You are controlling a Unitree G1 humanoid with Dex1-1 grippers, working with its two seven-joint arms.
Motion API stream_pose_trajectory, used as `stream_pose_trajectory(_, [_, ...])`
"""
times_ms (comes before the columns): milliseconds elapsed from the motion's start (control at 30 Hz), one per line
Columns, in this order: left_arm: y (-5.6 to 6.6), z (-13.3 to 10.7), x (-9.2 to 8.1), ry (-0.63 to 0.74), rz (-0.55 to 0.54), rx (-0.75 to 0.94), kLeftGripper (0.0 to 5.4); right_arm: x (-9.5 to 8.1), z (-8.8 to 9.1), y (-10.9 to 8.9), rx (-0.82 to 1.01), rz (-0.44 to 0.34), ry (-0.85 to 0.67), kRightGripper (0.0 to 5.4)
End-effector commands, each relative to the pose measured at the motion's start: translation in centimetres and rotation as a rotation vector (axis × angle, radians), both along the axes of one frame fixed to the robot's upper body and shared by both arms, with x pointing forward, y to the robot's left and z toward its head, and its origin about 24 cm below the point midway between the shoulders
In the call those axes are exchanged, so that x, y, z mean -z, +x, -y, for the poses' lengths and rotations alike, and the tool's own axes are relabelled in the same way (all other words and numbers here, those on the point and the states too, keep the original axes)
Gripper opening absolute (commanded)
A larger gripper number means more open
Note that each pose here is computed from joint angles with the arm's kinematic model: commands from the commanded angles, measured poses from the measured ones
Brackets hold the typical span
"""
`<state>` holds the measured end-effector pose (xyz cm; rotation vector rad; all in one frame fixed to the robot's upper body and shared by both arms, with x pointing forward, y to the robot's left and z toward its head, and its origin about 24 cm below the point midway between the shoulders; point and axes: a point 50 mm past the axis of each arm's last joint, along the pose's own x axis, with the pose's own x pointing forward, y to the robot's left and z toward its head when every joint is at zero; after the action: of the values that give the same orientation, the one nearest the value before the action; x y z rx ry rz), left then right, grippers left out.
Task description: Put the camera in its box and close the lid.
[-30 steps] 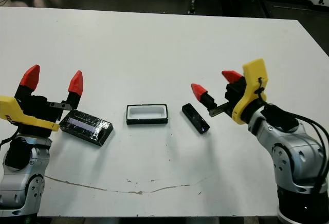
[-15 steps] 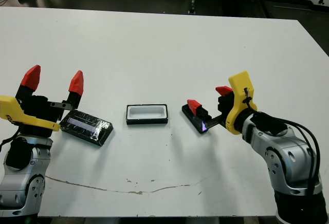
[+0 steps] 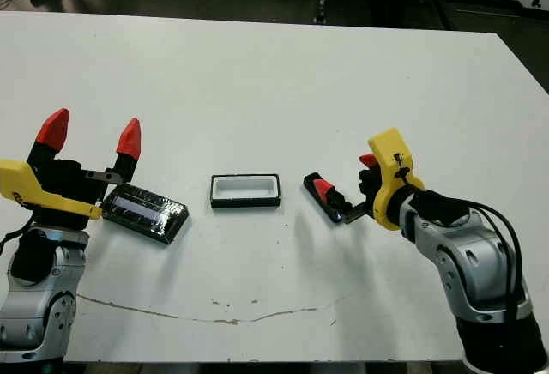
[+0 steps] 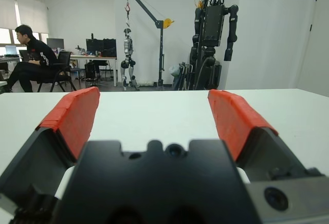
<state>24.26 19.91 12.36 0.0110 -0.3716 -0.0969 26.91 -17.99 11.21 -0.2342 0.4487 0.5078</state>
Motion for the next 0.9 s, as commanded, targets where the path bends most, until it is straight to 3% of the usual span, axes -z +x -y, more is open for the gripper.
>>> stream_pose_trajectory(33, [-0.1,-0.1,0.4,0.001,-0.024,-0.011,5.39,0.1,0.4,0.1,-0.002,-0.014,-0.051,5.4])
stream_pose_trajectory(900, [-0.1,0.2,0.5,-0.015,-0.032,0.002,5.39,1.5,-0.1,-0.4,-0.057,-0.079,-0.101,5.4])
